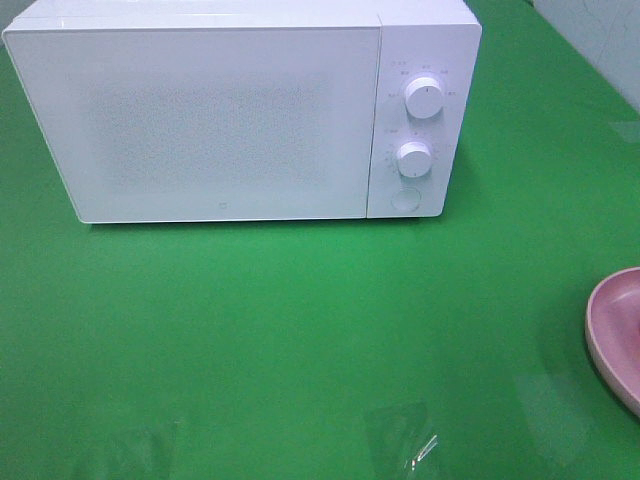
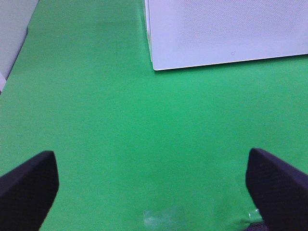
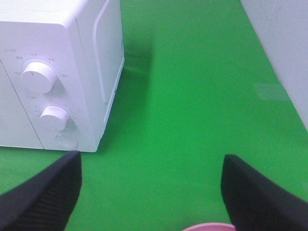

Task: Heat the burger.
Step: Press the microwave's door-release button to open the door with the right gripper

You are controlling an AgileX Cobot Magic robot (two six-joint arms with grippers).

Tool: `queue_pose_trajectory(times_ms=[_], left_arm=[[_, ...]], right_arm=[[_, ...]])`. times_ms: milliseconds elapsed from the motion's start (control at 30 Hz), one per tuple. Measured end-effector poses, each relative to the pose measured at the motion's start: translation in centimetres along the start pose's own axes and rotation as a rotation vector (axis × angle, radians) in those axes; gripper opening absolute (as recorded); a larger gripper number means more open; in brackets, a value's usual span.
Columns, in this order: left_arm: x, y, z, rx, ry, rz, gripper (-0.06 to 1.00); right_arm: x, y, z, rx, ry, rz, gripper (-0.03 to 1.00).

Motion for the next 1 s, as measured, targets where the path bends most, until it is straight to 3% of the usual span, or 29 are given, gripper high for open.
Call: queue_pose_trajectory(times_ms=[467,667,767,1000], left_arm=[[0.0,0.0,0.0,0.0,0.0,0.0,0.98],[0.0,0.0,0.0,0.0,0.0,0.0,0.98],[0.0,0.0,0.0,0.0,0.0,0.0,0.98],[0.0,0.0,0.0,0.0,0.0,0.0,0.98]], right_arm=[[2.0,4.6,0.6,-0.136,-0.014,-0.096,0.76],[1.0,5.9,1.3,-0.17,-0.05,-0.037,0.76],[0.1,6.6,1.7,-0.204,-0.038,0.037,0.76],[3.1,6.7,1.4,-0.313,-0.081,0.04,0.76]])
Point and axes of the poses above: a point on each arm's last joint axis where the gripper is mounted, y pointing out along that axis toward the gripper, x along the wrist's bending axis when the last joint is at zero, z = x × y, the point moved 10 cm from there along y, pointing out along that axis toward the gripper, and after that the axes turned 1 degree about y, right-handed, at the moved point
